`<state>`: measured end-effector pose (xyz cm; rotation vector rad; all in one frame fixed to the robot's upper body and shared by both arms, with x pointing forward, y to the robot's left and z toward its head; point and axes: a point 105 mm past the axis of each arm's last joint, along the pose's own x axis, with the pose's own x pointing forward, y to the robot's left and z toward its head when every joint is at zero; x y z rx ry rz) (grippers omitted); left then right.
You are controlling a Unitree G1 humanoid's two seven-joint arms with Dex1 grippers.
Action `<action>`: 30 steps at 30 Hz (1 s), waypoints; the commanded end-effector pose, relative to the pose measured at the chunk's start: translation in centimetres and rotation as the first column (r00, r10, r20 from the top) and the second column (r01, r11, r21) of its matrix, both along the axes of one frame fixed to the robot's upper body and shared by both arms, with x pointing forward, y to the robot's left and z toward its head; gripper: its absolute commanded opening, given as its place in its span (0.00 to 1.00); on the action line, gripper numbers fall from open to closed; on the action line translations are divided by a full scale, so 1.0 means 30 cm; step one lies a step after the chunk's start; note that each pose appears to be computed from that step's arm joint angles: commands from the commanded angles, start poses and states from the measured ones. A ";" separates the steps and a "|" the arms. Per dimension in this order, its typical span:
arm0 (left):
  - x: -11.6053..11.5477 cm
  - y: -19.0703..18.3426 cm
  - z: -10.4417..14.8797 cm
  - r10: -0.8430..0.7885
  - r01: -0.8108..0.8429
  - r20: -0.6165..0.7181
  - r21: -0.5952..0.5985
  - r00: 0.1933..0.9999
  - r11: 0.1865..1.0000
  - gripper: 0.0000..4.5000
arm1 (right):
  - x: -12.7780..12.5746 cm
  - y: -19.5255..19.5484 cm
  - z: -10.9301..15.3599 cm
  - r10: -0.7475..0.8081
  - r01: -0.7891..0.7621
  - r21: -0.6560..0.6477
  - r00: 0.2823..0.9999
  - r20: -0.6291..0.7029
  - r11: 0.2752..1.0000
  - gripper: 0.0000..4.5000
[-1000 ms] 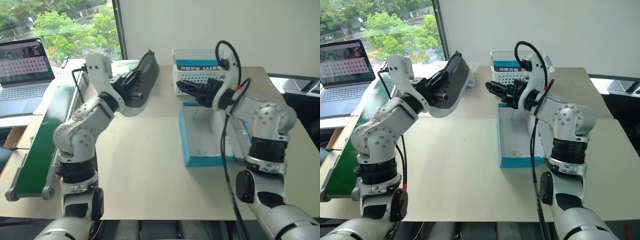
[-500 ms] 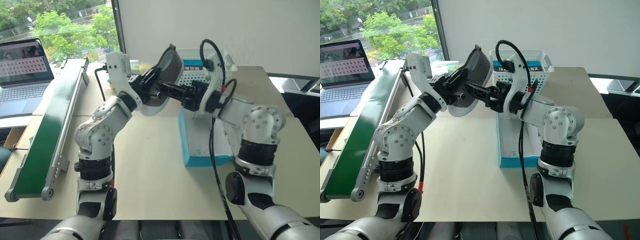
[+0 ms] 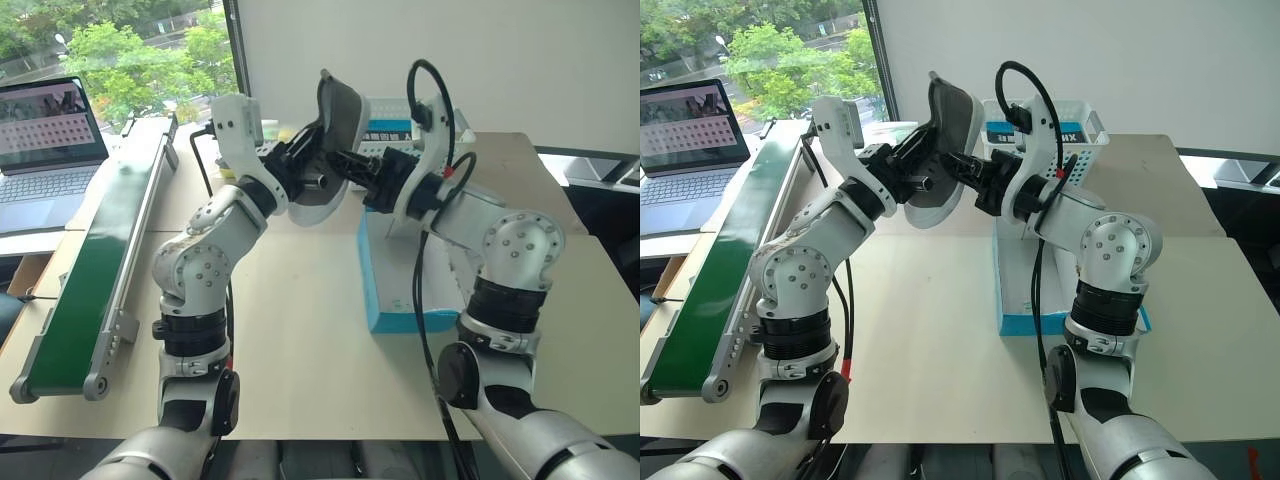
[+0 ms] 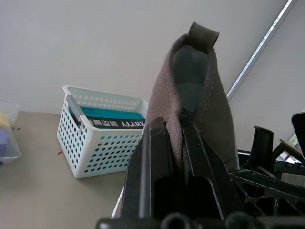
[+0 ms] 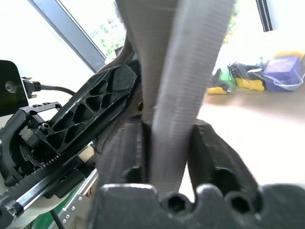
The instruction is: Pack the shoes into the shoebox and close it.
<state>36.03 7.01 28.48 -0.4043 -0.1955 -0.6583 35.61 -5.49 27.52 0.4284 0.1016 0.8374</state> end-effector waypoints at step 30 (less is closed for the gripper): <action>-0.146 0.175 -0.022 -0.055 0.055 -0.007 0.300 0.998 0.952 0.51 | 0.076 -0.507 -0.193 -0.355 0.236 -0.604 0.931 -0.083 0.761 0.07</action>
